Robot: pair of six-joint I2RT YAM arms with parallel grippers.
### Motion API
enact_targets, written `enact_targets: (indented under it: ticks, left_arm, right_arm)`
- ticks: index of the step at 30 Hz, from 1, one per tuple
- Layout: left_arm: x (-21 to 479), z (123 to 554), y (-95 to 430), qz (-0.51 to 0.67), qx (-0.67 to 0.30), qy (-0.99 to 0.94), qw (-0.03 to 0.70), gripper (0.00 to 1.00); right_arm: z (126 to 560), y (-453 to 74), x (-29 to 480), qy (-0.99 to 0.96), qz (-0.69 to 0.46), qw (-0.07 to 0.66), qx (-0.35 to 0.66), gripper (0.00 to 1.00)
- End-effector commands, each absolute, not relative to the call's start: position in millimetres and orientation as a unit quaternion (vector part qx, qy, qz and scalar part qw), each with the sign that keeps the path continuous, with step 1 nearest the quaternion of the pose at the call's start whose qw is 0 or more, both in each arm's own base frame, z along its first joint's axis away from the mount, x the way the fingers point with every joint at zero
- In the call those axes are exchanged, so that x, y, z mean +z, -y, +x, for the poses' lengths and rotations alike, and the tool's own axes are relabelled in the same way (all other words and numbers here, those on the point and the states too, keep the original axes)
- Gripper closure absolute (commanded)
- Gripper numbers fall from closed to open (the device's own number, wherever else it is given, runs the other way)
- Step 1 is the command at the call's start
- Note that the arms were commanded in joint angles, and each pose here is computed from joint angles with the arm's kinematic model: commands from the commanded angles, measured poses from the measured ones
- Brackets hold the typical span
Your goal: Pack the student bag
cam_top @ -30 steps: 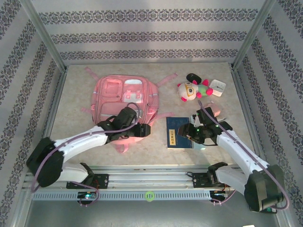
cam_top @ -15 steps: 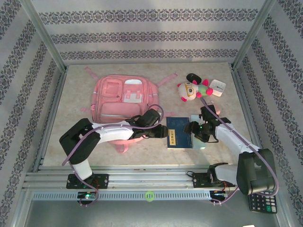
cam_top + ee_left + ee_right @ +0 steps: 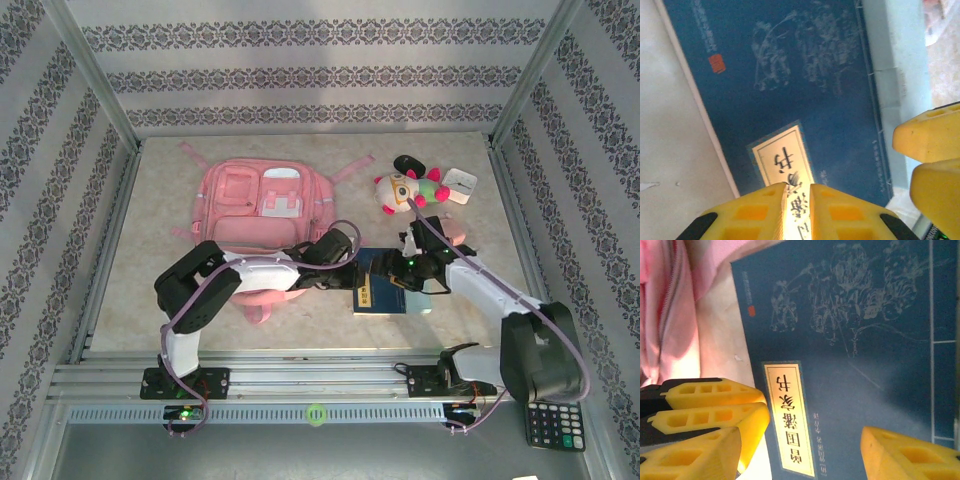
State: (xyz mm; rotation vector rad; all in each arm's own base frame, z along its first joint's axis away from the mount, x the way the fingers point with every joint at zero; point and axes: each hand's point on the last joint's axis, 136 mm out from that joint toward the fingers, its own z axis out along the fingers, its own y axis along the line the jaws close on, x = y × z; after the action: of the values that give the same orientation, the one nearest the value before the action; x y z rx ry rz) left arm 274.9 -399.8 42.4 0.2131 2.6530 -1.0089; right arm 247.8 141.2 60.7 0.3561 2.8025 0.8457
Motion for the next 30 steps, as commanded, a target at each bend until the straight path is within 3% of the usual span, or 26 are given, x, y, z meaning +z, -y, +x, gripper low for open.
enact_targets:
  ticks: [1,7,11,22,30]
  left_arm:
    - [28.1,269.9,397.4,0.084,-0.33,-0.929,0.142,0.83]
    - [1.9,256.8,373.7,0.079,-0.292,-0.945,0.126,0.83]
    - [-5.3,252.0,367.0,0.078,-0.285,-0.948,0.121,0.84]
    - [-13.9,251.9,364.8,0.079,-0.277,-0.95,0.12,0.84]
    - [-15.6,252.6,363.9,0.076,-0.276,-0.95,0.122,0.84]
  right_arm:
    - [245.0,-132.7,43.2,-0.949,0.148,0.069,0.27,0.34]
    - [242.9,-82.0,27.8,-0.967,0.189,0.07,0.157,0.31]
    - [246.5,-75.1,26.0,-0.971,0.179,0.068,0.143,0.31]
    - [245.0,-147.0,27.7,-0.931,0.104,-0.015,0.35,0.38]
    - [252.8,-185.9,103.9,-0.852,0.025,0.052,0.521,0.42]
